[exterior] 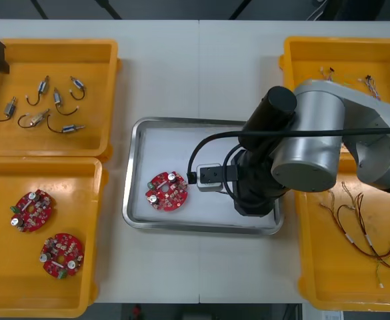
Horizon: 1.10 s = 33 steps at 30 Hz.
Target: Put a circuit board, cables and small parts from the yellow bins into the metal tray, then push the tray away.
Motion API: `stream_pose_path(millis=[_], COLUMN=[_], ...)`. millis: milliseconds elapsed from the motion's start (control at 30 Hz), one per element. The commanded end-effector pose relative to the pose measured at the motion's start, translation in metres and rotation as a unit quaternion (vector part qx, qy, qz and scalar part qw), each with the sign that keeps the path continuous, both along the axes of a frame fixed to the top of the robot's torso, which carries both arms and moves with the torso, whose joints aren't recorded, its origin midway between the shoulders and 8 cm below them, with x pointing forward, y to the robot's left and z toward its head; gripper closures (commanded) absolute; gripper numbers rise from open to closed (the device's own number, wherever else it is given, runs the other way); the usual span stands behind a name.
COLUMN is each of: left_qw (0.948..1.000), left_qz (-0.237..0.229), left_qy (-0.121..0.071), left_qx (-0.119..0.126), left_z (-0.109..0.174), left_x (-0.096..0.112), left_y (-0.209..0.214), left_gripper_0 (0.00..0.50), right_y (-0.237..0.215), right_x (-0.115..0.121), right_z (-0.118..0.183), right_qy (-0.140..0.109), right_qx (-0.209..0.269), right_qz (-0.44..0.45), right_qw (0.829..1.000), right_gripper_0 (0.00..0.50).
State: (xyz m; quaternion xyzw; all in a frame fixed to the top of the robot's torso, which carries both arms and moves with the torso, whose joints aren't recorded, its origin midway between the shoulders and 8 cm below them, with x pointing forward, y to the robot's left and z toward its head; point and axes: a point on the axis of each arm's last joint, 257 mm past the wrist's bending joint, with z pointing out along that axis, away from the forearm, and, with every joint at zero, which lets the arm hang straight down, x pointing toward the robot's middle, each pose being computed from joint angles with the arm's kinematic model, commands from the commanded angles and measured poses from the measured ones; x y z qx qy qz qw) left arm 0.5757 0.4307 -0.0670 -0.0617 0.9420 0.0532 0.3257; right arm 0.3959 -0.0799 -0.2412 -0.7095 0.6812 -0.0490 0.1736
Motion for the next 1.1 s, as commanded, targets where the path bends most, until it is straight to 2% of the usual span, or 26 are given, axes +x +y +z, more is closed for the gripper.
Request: stream_pose_path(millis=[33,200,300,333,400,433,467,567,833,933,1100], left_qw=[0.9996,0.9979,0.9967,0.9962,0.9952,0.9943,0.9929,0.9906,0.9892,0.9863,0.9872], left_qz=[-0.016,-0.049,-0.066,-0.071,-0.079,-0.086,-0.095,-0.106,-0.101,-0.112,-0.111], left_qy=[-0.019,-0.014,-0.019,-0.018,-0.018,-0.017,-0.016,-0.016,-0.019,-0.018,-0.014], left_qx=[0.014,0.038,0.044,0.047,0.055,0.061,0.070,0.084,0.104,0.119,0.114], left_z=[0.003,-0.011,-0.015,-0.017,-0.019,-0.021,-0.023,-0.029,-0.036,-0.040,-0.047], left_x=[0.019,0.027,0.033,0.034,0.035,0.036,0.037,0.040,0.044,0.046,0.045], left_y=[-0.002,0.002,0.000,0.000,0.002,0.003,0.003,0.002,0.019,0.027,0.033], left_gripper_0=[0.000,0.000,0.000,0.000,0.000,0.000,0.000,0.000,0.000,0.000,0.000], right_y=[0.018,0.022,0.023,0.024,0.026,0.027,0.027,0.025,0.021,0.016,0.007], right_x=[0.003,0.007,0.007,0.007,0.006,0.005,0.004,0.004,0.003,-0.001,0.000], right_z=[-0.010,-0.022,-0.023,-0.023,-0.023,-0.024,-0.024,-0.024,-0.001,0.017,0.047], right_qy=[-0.020,-0.028,-0.028,-0.027,-0.026,-0.023,-0.022,-0.018,-0.015,0.003,0.023], right_qx=[-0.005,0.002,0.003,0.005,0.008,0.011,0.013,0.015,0.021,0.034,0.060], right_qz=[0.030,0.029,0.029,0.028,0.029,0.028,0.025,0.016,-0.002,-0.042,-0.104], right_qw=[0.999,0.999,0.999,0.999,0.999,0.999,0.999,1.000,1.000,0.999,0.992], right_gripper_0=[0.500,0.500,0.500,0.475,0.366,0.233,0.127,0.000,0.000,0.000,0.000])
